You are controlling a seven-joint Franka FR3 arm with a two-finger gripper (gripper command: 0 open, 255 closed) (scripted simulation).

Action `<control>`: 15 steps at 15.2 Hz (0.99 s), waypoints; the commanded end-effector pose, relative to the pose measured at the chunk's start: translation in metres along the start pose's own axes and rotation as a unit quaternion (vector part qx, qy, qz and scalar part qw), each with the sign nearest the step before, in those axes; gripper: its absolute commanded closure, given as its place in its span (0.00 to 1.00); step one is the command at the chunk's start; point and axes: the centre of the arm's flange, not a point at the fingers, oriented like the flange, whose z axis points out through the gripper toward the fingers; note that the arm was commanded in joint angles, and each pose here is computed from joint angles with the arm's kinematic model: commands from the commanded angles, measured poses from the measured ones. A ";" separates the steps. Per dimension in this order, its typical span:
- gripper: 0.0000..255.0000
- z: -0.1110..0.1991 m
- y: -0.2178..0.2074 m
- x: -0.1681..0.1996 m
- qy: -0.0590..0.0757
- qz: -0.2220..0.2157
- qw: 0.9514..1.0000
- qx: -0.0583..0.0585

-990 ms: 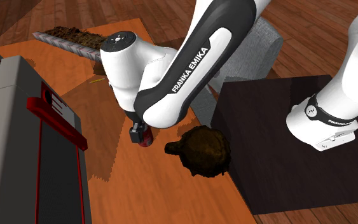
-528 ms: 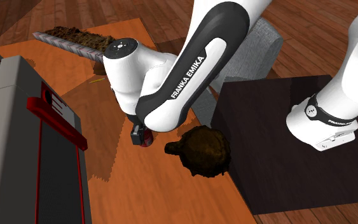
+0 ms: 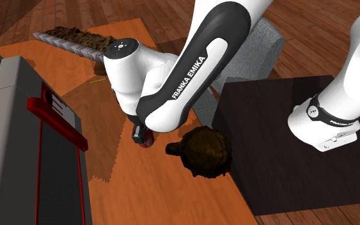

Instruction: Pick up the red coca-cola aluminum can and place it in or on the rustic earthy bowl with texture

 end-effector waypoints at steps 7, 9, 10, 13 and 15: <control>1.00 -0.010 0.000 0.000 0.000 0.000 1.000 0.000; 1.00 -0.021 -0.001 0.000 0.000 0.000 1.000 0.000; 1.00 -0.026 -0.001 0.001 0.000 0.000 1.000 0.000; 1.00 -0.042 -0.001 0.001 0.000 0.000 1.000 0.000; 1.00 -0.053 -0.001 0.001 0.000 0.000 1.000 0.000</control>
